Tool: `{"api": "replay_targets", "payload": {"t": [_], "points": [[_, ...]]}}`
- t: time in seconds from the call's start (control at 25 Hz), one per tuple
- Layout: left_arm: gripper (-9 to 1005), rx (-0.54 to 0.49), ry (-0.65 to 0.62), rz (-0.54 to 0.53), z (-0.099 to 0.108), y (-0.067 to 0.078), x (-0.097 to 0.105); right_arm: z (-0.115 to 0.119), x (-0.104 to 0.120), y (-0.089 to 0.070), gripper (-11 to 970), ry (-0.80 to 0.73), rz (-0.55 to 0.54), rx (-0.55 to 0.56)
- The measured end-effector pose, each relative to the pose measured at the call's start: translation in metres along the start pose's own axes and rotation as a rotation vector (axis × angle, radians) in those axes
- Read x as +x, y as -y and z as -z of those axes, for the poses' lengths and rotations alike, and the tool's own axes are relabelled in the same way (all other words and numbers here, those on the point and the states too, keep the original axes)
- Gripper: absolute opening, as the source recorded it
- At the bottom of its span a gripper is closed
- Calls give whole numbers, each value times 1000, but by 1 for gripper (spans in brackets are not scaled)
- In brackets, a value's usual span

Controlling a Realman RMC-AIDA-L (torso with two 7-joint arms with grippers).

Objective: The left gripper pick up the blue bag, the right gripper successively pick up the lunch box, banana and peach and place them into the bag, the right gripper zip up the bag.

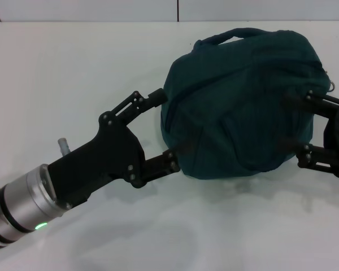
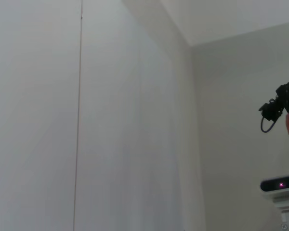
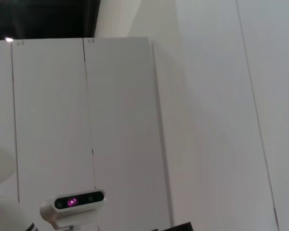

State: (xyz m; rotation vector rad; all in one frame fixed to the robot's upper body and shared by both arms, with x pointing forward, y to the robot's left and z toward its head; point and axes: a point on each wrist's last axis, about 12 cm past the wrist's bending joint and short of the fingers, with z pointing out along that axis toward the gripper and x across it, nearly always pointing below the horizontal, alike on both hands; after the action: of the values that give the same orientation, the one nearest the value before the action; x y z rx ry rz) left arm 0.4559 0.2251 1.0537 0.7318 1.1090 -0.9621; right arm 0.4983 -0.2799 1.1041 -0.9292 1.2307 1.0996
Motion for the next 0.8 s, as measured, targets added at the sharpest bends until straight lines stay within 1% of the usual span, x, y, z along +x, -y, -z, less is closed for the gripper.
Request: {"api": "replay_targets", "payload": {"t": [0.4, 0.68, 0.8], "points": [[857, -1, -7, -5, 3, -1, -1, -2, 3, -4, 721, -13, -10, -34], [857, -5, -9, -10, 11, -5, -4, -3, 4, -3, 722, -20, 42, -24], [857, 1, 0, -11, 13, -4, -6, -5, 6, -2, 722, -21, 34, -16]]}}
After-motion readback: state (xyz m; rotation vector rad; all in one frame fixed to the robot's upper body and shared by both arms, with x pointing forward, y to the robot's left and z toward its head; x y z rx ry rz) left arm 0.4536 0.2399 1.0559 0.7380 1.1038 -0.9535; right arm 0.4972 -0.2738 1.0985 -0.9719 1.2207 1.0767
